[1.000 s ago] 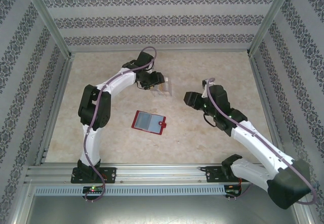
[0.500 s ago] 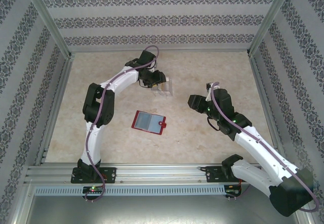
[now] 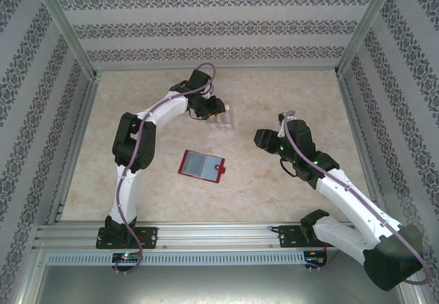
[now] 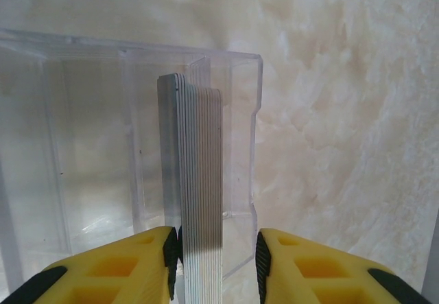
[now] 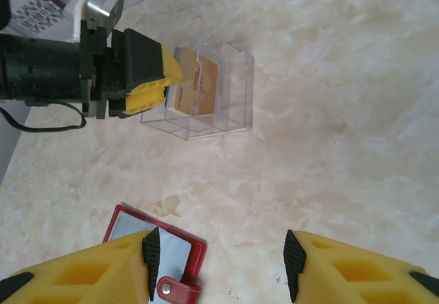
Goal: Put the credit cards into the card holder
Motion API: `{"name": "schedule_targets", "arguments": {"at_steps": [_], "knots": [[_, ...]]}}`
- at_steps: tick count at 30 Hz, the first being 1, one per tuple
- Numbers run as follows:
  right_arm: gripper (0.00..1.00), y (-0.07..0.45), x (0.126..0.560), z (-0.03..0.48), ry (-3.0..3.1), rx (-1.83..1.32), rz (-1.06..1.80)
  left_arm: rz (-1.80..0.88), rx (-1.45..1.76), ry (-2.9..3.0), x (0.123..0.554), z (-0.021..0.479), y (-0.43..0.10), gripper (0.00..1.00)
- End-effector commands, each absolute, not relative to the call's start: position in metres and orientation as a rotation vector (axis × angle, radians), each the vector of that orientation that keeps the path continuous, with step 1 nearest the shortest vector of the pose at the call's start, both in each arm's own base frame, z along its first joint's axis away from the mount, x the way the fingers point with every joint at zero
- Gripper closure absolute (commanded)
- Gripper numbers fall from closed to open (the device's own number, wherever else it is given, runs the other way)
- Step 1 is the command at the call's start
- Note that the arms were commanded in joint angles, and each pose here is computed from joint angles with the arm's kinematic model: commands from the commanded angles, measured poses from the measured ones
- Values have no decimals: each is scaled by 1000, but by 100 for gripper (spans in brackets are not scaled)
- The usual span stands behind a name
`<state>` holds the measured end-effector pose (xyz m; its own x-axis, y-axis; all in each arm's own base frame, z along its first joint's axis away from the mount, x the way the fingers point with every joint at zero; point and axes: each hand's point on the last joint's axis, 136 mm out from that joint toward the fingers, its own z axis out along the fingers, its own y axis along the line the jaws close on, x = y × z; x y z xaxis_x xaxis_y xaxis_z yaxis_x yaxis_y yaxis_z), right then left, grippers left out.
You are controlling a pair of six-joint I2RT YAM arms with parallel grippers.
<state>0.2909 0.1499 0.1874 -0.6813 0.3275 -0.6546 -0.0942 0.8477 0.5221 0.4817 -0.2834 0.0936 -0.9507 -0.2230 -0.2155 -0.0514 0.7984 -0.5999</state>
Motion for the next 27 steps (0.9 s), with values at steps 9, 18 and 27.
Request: {"name": "schedule_targets", "arguments": {"at_steps": [9, 18, 27], "knots": [[47, 150, 294, 182, 2237, 185, 687, -1004, -189, 2622, 486, 123, -295, 65], [47, 149, 293, 180, 2243, 195, 689, -881, -234, 2660, 486, 115, -280, 70], [47, 149, 294, 177, 2252, 199, 694, -834, -248, 2667, 488, 116, -273, 91]]}}
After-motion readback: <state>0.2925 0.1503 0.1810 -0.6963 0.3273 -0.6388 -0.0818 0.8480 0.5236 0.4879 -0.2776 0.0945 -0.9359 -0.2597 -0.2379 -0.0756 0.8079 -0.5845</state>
